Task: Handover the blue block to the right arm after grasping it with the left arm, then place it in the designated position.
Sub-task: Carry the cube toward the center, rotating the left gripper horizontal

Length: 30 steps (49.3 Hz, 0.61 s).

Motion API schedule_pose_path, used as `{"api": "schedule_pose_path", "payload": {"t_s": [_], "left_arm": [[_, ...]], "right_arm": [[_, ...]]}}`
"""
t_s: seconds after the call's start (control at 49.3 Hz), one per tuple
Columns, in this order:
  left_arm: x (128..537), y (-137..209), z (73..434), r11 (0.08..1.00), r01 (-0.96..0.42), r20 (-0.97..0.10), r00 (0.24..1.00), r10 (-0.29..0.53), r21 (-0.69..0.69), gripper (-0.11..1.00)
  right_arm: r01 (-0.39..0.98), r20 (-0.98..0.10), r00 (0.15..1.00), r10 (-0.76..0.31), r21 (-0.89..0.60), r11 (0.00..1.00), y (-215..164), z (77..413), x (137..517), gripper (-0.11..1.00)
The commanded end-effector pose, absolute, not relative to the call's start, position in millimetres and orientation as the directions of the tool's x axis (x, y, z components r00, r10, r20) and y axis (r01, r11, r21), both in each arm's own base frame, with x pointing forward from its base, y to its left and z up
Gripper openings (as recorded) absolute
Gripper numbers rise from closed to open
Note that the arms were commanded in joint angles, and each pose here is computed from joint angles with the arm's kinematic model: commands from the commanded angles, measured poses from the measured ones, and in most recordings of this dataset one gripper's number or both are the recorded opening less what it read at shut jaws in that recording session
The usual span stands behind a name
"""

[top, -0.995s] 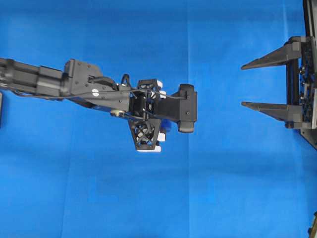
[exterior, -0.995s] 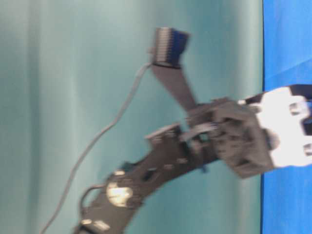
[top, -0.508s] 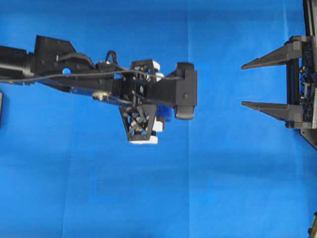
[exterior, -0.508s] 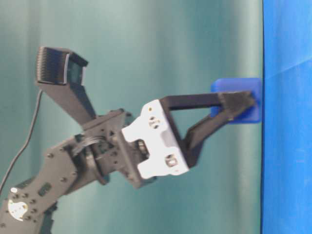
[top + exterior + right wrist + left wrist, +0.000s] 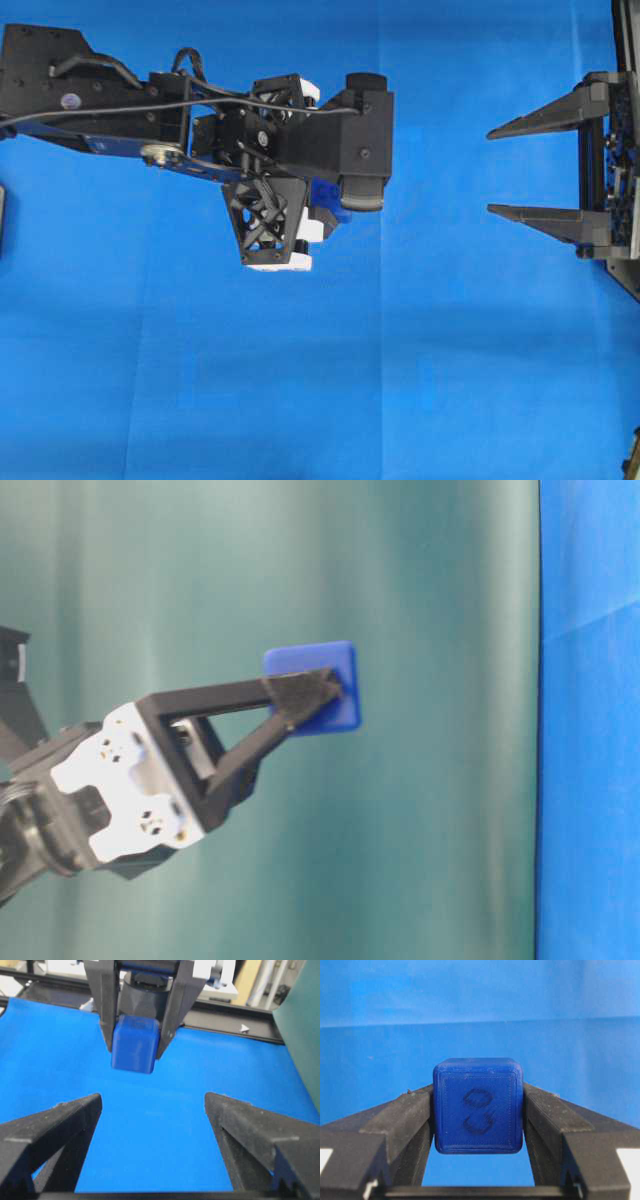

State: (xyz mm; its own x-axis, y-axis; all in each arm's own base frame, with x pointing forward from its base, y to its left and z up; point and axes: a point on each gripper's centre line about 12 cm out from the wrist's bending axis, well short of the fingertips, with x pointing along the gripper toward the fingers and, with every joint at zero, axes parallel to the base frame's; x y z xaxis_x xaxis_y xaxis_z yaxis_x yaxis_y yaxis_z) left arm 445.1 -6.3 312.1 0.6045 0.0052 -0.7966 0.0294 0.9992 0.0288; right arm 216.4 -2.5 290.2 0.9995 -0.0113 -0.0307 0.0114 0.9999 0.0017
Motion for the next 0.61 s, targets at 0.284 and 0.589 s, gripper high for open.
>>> {"api": "schedule_pose_path", "payload": {"t_s": [0.284, 0.589], "left_arm": [[439.4, -6.5, 341.5, 0.999, 0.029, -0.761, 0.649, 0.006, 0.032, 0.46], [439.2, -6.5, 340.9, 0.999, 0.028, -0.762, 0.648, 0.006, 0.031, 0.46]], "right_arm": [[0.013, -0.002, 1.0, -0.013, 0.002, 1.0, -2.9, 301.7, 219.2, 0.98], [0.013, -0.002, 1.0, -0.013, 0.002, 1.0, -2.9, 301.7, 219.2, 0.98]]}}
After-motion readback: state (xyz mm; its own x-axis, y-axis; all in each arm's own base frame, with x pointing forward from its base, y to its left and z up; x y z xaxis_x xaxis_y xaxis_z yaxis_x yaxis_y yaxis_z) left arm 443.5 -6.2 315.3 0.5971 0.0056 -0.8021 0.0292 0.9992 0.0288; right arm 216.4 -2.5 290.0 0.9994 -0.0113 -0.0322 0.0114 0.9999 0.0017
